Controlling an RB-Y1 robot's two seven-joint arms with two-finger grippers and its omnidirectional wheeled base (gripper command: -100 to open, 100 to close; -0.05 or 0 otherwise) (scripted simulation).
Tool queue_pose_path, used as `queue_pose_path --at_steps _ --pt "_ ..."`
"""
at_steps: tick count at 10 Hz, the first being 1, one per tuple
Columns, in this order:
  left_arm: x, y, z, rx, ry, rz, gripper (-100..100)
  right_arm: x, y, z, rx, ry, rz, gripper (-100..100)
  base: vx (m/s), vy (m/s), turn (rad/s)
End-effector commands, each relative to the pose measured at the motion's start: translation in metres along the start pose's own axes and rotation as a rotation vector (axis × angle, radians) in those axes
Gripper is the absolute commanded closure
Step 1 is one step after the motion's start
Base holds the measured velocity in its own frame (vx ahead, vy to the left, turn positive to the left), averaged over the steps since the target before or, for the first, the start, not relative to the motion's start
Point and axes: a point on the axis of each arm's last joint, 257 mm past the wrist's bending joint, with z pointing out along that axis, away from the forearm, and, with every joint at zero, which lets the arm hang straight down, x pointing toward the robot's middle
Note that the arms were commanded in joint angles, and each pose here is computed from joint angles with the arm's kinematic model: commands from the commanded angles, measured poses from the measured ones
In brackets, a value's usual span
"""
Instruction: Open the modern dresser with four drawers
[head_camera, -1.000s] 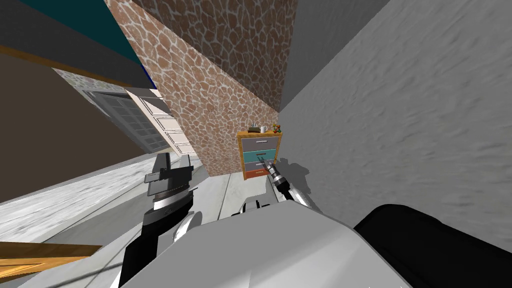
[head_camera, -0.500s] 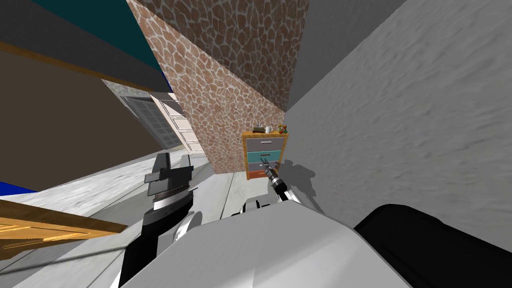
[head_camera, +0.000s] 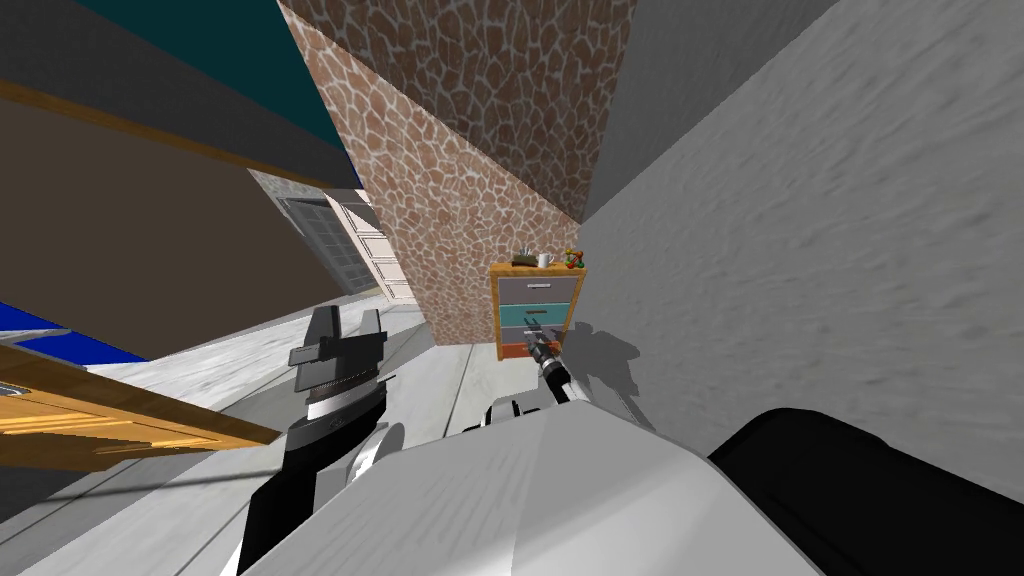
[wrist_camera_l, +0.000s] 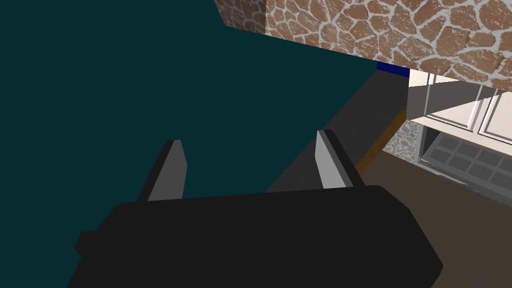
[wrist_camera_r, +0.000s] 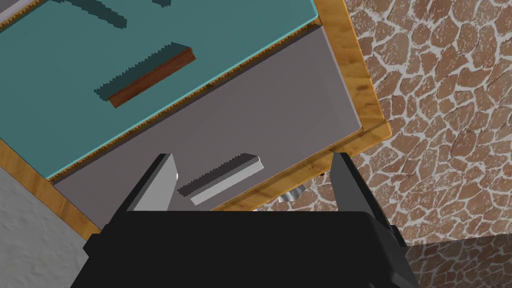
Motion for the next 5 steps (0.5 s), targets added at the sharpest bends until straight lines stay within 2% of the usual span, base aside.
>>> queue_pose_path --at_steps 1,2,3,5 --pt "0.000 0.000 0.000 0.000 0.000 0.000 0 0.026 -0.021 0.000 0.069 0.055 -0.093 -100 0.039 0.011 0.185" --pt "0.000 0.000 0.000 0.000 0.000 0.000 0 0.025 -0.023 0.000 0.078 0.054 -0.120 -100 0.042 0.003 0.109" --pt "0.000 0.000 0.000 0.000 0.000 0.000 0 0.045 -0.032 0.000 0.102 0.095 -0.178 -100 0.053 0.000 0.154" --pt "0.000 0.000 0.000 0.000 0.000 0.000 0 0.043 -0.041 -0.001 0.136 0.096 -0.212 -100 0.033 0.001 0.044"
